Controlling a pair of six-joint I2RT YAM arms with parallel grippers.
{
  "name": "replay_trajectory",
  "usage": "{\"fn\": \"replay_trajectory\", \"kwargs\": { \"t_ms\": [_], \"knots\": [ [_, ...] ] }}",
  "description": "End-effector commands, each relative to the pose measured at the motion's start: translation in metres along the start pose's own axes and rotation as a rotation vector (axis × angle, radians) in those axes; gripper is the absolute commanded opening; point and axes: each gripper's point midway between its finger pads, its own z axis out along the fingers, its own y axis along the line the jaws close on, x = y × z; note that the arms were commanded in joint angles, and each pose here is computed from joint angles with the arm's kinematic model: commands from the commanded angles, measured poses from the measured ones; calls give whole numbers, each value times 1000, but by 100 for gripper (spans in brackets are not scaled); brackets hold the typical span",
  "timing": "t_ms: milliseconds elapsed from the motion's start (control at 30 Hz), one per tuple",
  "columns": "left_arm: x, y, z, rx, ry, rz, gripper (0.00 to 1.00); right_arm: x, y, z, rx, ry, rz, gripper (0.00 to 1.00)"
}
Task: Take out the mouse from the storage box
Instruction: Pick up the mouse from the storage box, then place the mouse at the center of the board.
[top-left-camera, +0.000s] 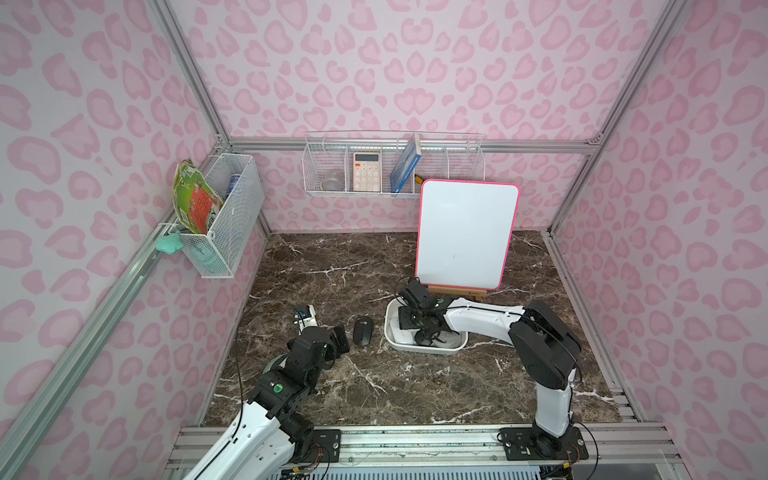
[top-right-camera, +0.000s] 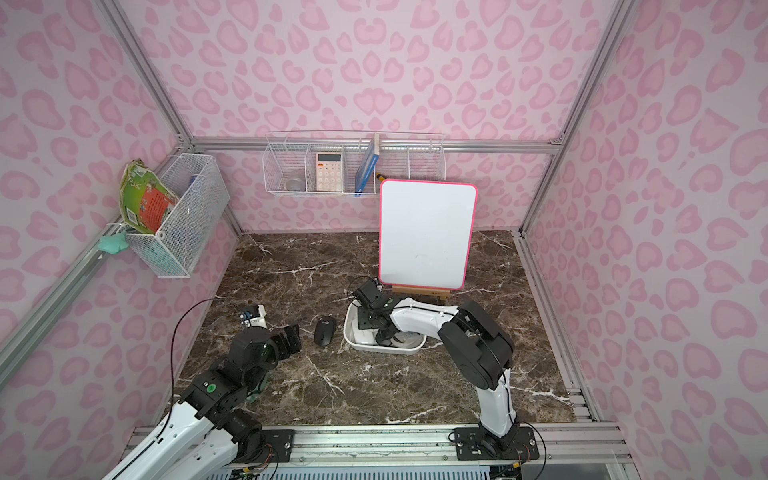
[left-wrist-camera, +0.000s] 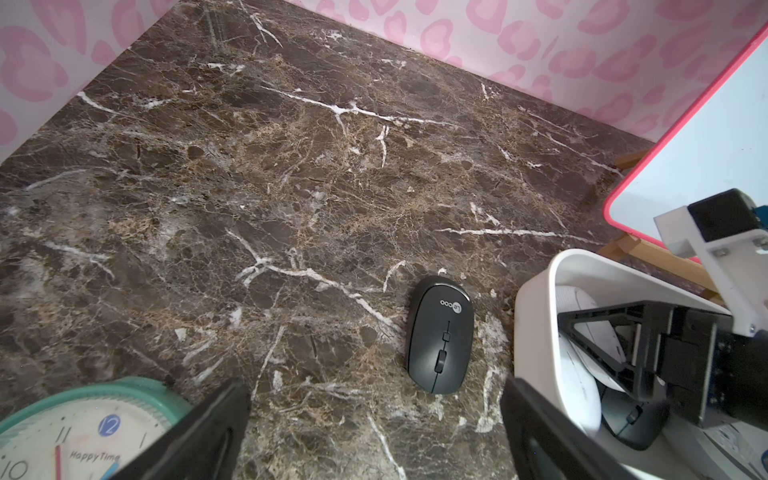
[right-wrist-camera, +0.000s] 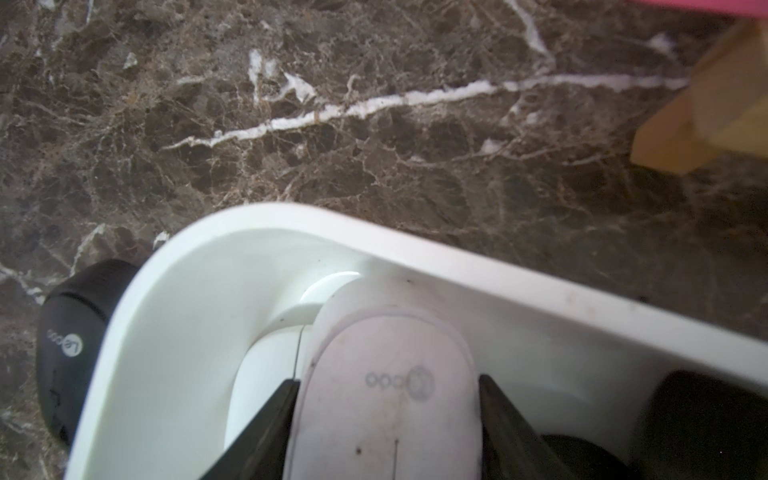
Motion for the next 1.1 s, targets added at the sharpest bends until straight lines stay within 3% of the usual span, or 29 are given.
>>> {"fn": "replay_trajectory", "kwargs": {
  "t_ms": [0, 567, 1067],
  "knots": [
    [-3, 0, -1, -3, -7, -3, 99, -2, 2, -5, 3, -15, -23, 60],
    [1, -4, 6, -4, 13, 12, 99, -30, 0, -71, 22, -149, -58, 56],
    [7, -19, 22, 11, 89, 10, 99, -21, -129, -143, 175, -267, 113, 56]
  ]
}}
